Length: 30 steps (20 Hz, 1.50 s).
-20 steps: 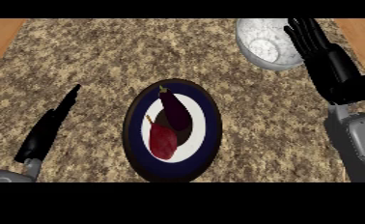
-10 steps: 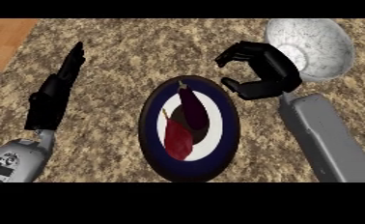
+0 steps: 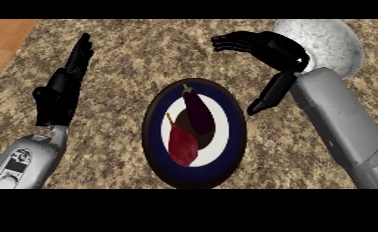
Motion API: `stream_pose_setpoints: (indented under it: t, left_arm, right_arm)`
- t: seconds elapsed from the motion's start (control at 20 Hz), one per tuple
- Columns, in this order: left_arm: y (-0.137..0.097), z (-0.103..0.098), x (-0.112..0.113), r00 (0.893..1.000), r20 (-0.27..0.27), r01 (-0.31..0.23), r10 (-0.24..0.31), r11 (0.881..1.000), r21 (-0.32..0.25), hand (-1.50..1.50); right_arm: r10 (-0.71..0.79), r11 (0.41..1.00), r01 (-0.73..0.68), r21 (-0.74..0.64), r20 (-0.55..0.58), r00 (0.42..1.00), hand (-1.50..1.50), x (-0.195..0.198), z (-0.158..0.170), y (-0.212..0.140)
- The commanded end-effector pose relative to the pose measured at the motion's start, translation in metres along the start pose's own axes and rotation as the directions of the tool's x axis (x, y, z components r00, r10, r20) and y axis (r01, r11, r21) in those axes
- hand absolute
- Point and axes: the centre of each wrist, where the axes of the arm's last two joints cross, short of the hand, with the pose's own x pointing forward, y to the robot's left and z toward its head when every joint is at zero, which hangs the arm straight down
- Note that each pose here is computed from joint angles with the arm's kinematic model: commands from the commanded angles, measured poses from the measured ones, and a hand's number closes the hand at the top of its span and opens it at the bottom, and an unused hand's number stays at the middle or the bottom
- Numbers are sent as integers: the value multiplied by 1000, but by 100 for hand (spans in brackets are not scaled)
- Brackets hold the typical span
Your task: Pick the eggplant from the plate and place it in the bowl
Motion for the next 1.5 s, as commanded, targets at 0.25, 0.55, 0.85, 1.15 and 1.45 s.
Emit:
stream_pose_setpoints:
  t: [0.25,0.55,0.85,1.15,1.45]
  left_arm:
    - [0,-13,-3,1000,-17,8,-8,1000,29,0]
    - [1,2,-11,1000,-21,22,-21,999,33,0]
    - [-4,8,-9,999,-42,5,-3,999,46,0]
    - [-1,5,-23,999,-41,19,-17,998,63,0]
    - [4,1,-14,998,-55,-7,11,997,74,0]
  right_arm:
    - [358,876,-308,371,-71,931,-150,29,-61,-1]
    - [485,751,-364,551,-86,870,-150,21,-93,16]
    - [502,668,-340,661,-63,863,-150,10,-119,36]
    - [593,553,-362,751,-49,804,-150,-1,-140,56]
    - [700,460,-383,801,-61,712,-150,-45,-137,87]
